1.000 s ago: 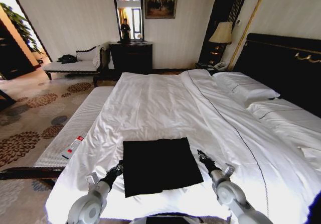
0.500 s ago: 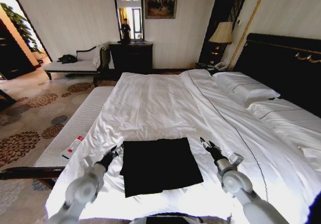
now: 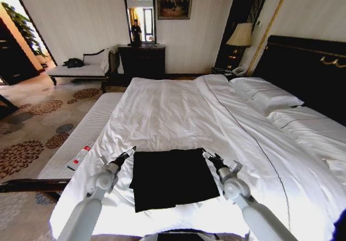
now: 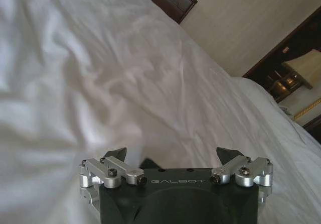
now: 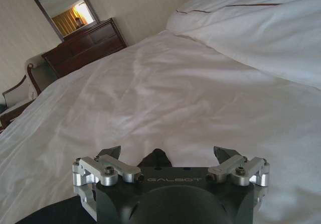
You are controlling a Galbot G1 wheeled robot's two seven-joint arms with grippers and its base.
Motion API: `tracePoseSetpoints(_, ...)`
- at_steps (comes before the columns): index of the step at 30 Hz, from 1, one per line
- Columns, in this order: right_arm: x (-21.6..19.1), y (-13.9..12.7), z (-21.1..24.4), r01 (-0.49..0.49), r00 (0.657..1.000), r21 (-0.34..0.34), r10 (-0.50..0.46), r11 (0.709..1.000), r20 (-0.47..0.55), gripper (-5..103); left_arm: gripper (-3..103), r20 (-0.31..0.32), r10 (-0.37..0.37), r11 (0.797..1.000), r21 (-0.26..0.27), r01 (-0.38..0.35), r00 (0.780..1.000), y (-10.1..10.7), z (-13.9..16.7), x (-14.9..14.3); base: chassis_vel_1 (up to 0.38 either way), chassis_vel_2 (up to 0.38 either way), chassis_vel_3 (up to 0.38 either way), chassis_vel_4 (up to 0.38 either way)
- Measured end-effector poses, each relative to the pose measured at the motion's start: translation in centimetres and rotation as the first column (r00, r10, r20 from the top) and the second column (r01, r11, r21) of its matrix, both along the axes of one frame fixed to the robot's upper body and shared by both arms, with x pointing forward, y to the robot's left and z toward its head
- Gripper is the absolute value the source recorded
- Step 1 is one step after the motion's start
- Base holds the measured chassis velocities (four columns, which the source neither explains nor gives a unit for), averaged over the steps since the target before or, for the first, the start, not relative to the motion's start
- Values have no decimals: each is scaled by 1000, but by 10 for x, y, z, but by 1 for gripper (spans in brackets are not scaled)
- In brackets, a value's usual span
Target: Fold the clothes on the bed.
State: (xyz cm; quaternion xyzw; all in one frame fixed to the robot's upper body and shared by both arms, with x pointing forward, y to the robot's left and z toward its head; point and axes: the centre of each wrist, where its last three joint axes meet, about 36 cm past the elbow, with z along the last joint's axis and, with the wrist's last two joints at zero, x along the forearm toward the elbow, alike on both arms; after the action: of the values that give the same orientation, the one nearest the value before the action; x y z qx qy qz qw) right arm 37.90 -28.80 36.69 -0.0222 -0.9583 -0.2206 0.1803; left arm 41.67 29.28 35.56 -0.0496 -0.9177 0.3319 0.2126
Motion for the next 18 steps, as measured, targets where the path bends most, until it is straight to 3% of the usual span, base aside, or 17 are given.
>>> tracePoseSetpoints(4, 0, -1, -1, 6, 1000, -2, -6, 1000, -4, 100, 100, -22, -5, 1000, -27, 4, 1000, -9, -18, -3, 0, 0, 0, 0)
tracePoseSetpoints(14, 1, -5, -3, 18, 1000, -6, -18, 1000, -6, 100, 103, -34, -2, 999, -45, 0, 999, -17, -27, 0, 0, 0, 0, 0)
tracePoseSetpoints(18, 2, -5, -6, 26, 1000, -6, -26, 1000, -13, 100, 90, -23, 9, 998, -55, -11, 1000, -22, -28, 8, 0, 0, 0, 0)
